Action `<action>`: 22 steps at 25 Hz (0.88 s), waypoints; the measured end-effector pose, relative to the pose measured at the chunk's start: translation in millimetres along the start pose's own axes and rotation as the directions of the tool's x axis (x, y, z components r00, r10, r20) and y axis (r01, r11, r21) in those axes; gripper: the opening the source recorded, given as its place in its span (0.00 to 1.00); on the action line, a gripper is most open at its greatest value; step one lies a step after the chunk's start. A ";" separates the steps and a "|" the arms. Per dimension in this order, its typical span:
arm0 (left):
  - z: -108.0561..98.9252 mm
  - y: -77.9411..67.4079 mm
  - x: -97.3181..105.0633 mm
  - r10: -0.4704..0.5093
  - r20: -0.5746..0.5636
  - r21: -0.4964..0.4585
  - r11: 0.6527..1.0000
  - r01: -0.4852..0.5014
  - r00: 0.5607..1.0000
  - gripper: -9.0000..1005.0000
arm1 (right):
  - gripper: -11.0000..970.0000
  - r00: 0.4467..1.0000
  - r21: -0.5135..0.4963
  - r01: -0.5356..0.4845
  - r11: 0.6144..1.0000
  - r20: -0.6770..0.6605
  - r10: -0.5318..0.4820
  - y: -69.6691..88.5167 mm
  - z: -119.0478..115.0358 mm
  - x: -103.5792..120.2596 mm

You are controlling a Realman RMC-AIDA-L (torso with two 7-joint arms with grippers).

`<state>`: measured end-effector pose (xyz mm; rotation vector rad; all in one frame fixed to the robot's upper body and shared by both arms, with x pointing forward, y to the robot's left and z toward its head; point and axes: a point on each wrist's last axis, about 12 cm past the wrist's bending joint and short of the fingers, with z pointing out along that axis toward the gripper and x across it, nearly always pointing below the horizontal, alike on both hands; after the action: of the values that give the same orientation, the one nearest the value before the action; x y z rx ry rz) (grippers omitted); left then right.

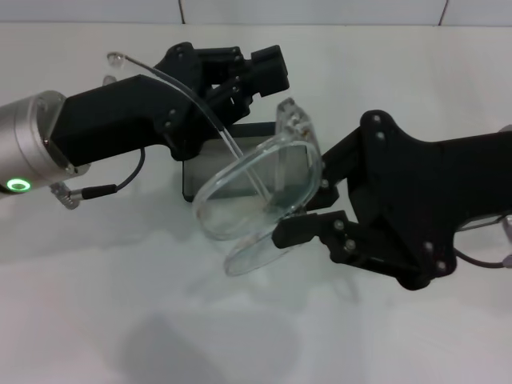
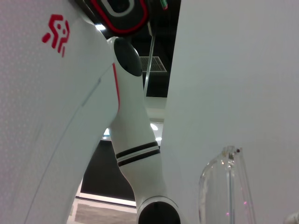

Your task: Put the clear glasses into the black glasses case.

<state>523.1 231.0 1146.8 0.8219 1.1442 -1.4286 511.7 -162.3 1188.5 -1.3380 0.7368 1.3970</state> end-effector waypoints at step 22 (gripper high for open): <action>9.9 -4.4 -1.0 -0.008 0.031 0.067 0.998 0.006 0.999 0.12 | 0.09 0.997 0.092 -0.044 0.995 -0.054 0.049 -14.5 4.4 8.3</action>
<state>520.0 221.7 1151.6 0.8401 1.0813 -1.4876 524.9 -151.9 1184.5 -1.3006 0.8634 1.3510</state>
